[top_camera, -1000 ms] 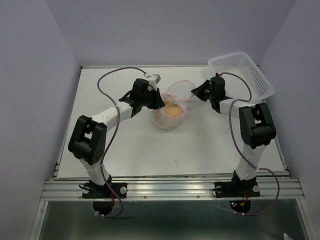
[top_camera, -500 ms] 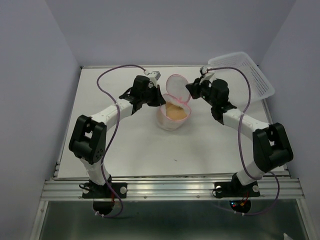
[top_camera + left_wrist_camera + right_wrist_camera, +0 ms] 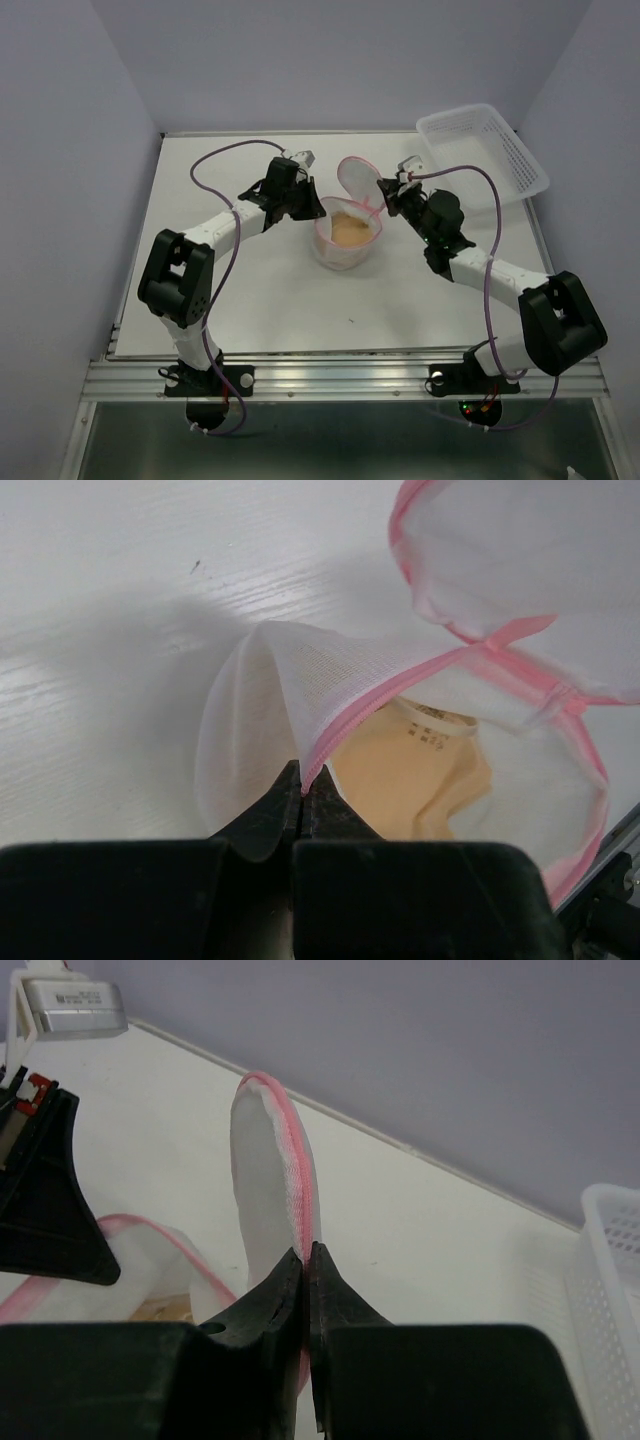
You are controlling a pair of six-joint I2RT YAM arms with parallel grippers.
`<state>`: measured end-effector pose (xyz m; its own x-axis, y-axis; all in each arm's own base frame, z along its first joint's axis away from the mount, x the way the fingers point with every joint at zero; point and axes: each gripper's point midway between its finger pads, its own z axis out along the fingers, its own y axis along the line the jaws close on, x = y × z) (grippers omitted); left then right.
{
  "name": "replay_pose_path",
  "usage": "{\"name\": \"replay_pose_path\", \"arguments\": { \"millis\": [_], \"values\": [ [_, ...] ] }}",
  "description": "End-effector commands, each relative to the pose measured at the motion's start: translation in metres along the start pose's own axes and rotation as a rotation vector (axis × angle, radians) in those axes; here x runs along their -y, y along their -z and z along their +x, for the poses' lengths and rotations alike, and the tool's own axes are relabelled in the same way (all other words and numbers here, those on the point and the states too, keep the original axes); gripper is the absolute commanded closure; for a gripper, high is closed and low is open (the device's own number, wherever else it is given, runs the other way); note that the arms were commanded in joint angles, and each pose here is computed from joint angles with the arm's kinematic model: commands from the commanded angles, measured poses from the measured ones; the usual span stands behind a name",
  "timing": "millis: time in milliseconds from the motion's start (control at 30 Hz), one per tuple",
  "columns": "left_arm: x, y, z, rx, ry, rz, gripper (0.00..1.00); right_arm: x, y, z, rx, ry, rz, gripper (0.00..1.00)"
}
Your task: Place the bra in the laundry bag and zip it closed
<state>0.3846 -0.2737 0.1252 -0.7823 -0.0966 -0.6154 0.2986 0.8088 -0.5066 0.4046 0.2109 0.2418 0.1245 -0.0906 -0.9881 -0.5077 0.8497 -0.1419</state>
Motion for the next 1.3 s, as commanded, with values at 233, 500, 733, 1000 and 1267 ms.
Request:
{"name": "replay_pose_path", "arguments": {
  "millis": [233,500,733,1000,1267],
  "values": [
    [0.009,0.008,0.001,-0.022,0.067,0.045,1.0,-0.021,0.027,-0.068,0.314,0.193,-0.047,0.89],
    [-0.003,0.006,0.001,-0.04,0.112,0.013,1.0,-0.064,0.039,-0.048,0.287,0.301,-0.239,0.91],
    [-0.01,0.006,0.005,-0.049,0.134,0.018,1.0,-0.062,0.057,-0.06,0.348,0.293,-0.196,0.9],
    [-0.017,-0.002,0.012,-0.077,0.153,0.006,1.0,-0.049,0.059,-0.077,0.453,0.283,-0.072,0.9],
    [-0.016,0.0,0.012,-0.074,0.16,0.002,1.0,-0.076,0.049,-0.056,0.36,0.401,-0.114,0.87]
  ]
}}
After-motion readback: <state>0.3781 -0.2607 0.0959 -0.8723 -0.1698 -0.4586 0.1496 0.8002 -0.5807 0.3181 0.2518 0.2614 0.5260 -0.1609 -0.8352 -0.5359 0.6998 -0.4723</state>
